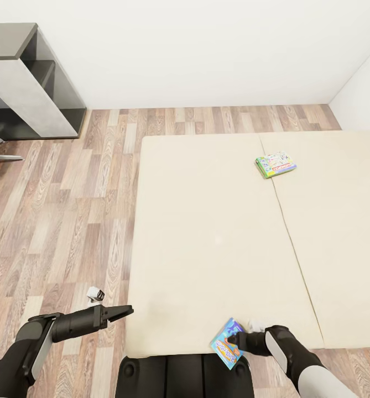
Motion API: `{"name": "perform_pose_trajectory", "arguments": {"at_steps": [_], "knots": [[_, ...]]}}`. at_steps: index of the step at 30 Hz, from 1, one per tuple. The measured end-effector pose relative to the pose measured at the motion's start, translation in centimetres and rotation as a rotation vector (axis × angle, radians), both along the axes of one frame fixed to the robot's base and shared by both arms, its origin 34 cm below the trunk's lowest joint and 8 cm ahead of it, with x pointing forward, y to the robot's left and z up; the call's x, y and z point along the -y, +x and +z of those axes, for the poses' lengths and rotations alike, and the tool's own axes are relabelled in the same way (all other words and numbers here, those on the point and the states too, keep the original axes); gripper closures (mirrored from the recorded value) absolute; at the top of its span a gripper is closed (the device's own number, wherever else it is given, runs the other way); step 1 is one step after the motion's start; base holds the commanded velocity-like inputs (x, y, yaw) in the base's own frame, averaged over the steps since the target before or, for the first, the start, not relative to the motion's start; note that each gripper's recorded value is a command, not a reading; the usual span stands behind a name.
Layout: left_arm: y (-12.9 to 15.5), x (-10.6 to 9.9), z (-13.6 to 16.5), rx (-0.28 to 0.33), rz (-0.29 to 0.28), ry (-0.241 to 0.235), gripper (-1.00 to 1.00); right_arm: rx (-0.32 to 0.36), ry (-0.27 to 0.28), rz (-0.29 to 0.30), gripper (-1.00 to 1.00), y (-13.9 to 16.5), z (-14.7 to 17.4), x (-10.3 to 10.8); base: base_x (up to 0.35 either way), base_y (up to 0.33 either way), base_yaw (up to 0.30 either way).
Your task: Put all the toys in the child's room - the three board games (two on the bed and one on the table), the two jigsaw puzzles on the table, and the tennis ball on the table - inside the toy box on the table in the child's room.
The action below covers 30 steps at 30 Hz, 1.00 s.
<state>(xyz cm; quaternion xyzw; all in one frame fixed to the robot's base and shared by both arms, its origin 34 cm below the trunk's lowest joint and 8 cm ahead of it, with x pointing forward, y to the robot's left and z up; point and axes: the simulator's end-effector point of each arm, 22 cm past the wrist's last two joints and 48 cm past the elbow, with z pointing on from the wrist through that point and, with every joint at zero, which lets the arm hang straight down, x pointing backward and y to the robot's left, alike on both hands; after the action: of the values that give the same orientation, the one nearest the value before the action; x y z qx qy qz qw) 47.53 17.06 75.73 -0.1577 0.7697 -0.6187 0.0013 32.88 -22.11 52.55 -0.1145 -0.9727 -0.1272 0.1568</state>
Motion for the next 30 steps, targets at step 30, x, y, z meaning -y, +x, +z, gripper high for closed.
{"name": "perform_pose_trajectory", "arguments": {"at_steps": [30], "knots": [[0.01,0.00,0.01,0.000,0.000,0.000,-1.00,0.024,-0.001,-0.005,-1.00,0.50,-0.16,-0.15,0.000,0.000,0.000]]}}
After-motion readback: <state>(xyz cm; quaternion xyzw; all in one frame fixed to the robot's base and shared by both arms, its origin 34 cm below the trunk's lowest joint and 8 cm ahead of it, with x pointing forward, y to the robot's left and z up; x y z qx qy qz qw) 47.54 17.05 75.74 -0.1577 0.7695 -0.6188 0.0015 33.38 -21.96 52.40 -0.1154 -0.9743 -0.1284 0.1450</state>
